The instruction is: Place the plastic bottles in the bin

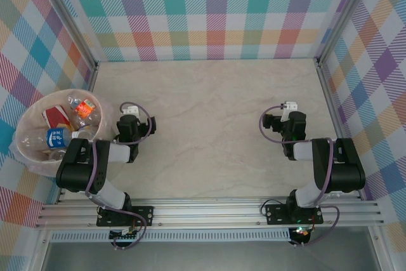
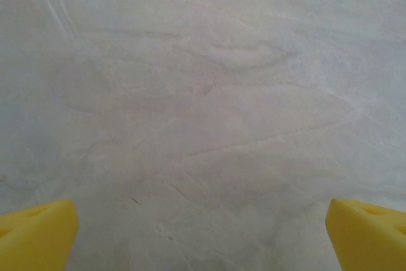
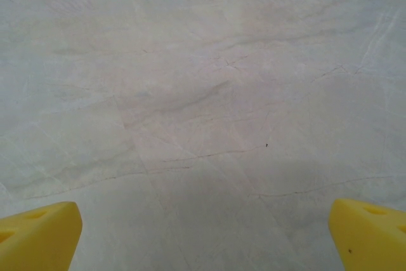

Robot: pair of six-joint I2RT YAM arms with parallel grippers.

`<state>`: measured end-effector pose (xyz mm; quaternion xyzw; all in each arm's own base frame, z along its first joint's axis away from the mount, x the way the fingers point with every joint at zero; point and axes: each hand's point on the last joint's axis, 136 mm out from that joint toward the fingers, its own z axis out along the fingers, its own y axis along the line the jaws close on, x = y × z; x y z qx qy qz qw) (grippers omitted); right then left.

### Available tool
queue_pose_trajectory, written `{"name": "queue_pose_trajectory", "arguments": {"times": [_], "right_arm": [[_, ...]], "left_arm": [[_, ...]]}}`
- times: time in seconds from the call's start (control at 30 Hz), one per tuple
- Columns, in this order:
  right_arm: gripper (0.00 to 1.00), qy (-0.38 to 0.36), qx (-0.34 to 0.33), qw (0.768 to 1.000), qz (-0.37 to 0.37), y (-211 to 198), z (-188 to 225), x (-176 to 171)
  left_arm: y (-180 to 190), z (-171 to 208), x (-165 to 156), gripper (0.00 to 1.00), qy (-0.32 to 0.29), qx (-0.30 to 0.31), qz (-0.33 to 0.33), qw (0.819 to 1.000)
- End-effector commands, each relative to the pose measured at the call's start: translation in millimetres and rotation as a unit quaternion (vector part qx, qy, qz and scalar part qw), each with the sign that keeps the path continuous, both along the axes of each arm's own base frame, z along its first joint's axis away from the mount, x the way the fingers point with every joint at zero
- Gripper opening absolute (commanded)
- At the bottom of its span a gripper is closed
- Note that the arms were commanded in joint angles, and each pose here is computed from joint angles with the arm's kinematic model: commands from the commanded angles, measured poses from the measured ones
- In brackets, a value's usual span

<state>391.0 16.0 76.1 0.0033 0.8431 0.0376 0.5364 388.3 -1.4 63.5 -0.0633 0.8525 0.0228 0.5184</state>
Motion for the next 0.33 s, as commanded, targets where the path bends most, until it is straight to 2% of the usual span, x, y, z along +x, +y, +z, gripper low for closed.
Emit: {"name": "queue_pose_trajectory", "arguments": {"times": [0.0, 0.3], "right_arm": [[1.0, -0.031, 0.002, 0.999, 0.01, 1.6, 15.3, 6.4], [1.0, -0.03, 0.004, 1.0, 0.01, 1.3, 14.9, 6.8]], "left_arm": [[5.9, 16.3, 6.3, 1.0, -0.038, 0.002, 0.018, 0.999], [5.7, 18.1, 6.4, 1.0, -0.042, 0.003, 0.018, 0.999]]}}
